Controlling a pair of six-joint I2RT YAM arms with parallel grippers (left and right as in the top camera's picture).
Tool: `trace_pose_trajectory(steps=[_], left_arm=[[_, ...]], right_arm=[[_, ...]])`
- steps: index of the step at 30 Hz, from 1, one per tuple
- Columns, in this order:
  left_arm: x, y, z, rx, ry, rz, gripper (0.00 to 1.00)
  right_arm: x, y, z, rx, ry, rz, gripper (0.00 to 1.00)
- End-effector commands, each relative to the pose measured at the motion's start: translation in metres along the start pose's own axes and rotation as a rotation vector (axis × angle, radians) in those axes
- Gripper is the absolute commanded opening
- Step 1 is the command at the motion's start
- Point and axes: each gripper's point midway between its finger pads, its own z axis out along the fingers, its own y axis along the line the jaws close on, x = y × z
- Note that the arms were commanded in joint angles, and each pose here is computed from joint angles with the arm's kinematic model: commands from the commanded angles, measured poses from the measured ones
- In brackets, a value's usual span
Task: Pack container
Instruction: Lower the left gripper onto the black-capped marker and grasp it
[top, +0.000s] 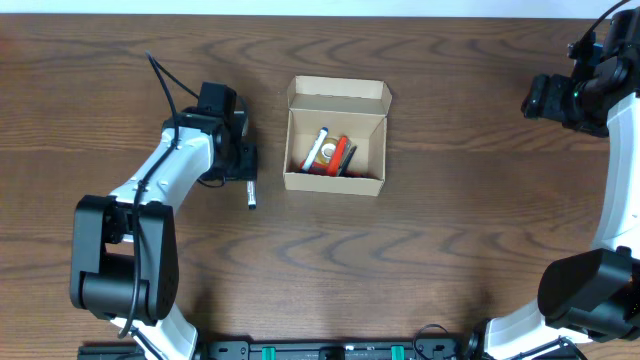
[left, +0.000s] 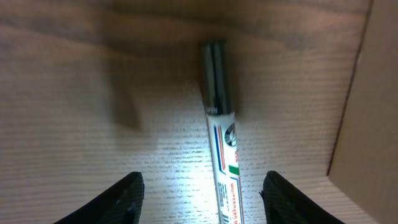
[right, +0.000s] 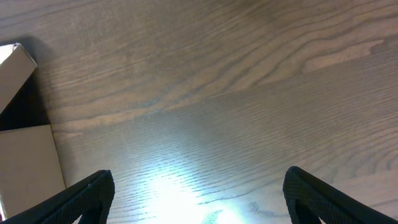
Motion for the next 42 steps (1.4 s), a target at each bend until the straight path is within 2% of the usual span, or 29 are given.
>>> trace_pose_trajectory(steps=[1,15,33,39,42], left_arm=[[0.002,-0.006,0.0,0.018,-0.01,-0.012,0.6],[0.001,-0.026,0.008,-0.02,-0.047,0.034,0.61],[0.019,-0.017,0.025,-0.043,-0.027,0.021,0.61],[0.018,-0.017,0.025,-0.042,-0.032,0.021,0.49],[0.018,-0.017,0.025,-0.041,-0.032,0.021,0.33]], right_arm=[[0.001,0.001,-0.002,-0.008,0.0,-0.015,0.86],[0.002,0.005,-0.002,-0.026,0.001,-0.016,0.86],[0.004,0.004,-0.002,-0.026,0.01,-0.022,0.86],[0.004,0.005,-0.002,-0.026,0.011,-0.022,0.86],[0.005,0.004,-0.002,-0.026,0.015,-0.022,0.86]])
